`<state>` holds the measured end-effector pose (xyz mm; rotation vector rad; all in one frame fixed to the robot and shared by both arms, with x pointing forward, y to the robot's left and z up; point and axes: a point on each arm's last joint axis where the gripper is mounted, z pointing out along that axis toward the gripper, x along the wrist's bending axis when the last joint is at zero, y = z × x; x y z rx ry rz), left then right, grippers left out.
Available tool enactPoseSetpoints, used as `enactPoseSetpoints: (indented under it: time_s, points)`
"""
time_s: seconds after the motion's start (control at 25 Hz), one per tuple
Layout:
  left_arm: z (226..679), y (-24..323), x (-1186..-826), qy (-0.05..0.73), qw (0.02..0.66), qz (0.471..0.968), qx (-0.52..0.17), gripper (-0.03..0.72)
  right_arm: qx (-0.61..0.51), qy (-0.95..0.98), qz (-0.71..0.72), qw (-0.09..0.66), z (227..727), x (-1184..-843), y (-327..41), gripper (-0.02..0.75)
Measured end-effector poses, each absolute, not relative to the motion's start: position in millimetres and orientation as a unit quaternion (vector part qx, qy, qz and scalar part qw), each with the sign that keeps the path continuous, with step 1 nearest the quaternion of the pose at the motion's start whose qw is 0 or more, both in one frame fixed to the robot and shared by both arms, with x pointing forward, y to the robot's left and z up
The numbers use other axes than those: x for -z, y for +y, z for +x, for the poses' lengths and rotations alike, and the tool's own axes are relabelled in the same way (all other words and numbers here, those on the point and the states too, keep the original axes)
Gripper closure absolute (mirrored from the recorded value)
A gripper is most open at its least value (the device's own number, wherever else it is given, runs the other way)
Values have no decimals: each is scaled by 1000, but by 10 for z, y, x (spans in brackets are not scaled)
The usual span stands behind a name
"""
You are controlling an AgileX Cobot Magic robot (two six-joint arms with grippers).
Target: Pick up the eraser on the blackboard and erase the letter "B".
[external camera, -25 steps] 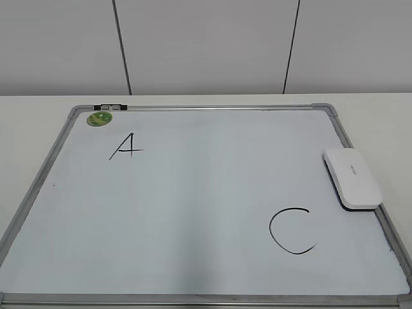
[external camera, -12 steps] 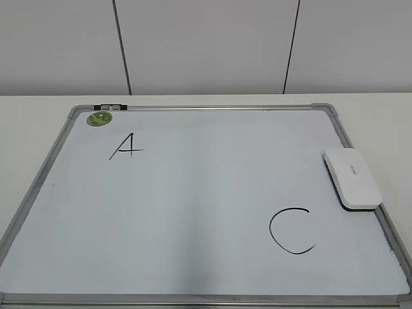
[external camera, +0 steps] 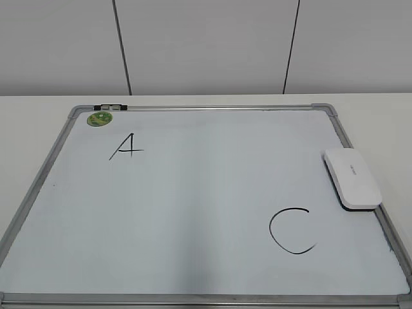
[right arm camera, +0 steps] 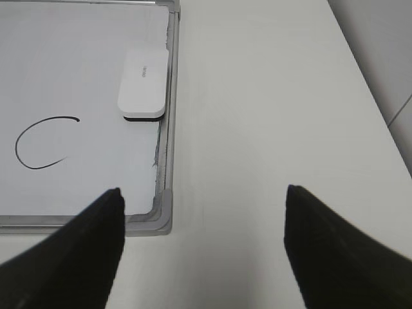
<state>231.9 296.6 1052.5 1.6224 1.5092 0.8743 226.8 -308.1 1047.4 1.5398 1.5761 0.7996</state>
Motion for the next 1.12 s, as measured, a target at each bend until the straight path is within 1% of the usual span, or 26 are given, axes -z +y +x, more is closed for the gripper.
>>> enactPoseSetpoints:
  time_s: [1.12]
  points:
    - [2319, 2966, -10525, 588, 371, 633, -341, 187, -314, 620, 605, 388, 2268, -10474, -3081, 146]
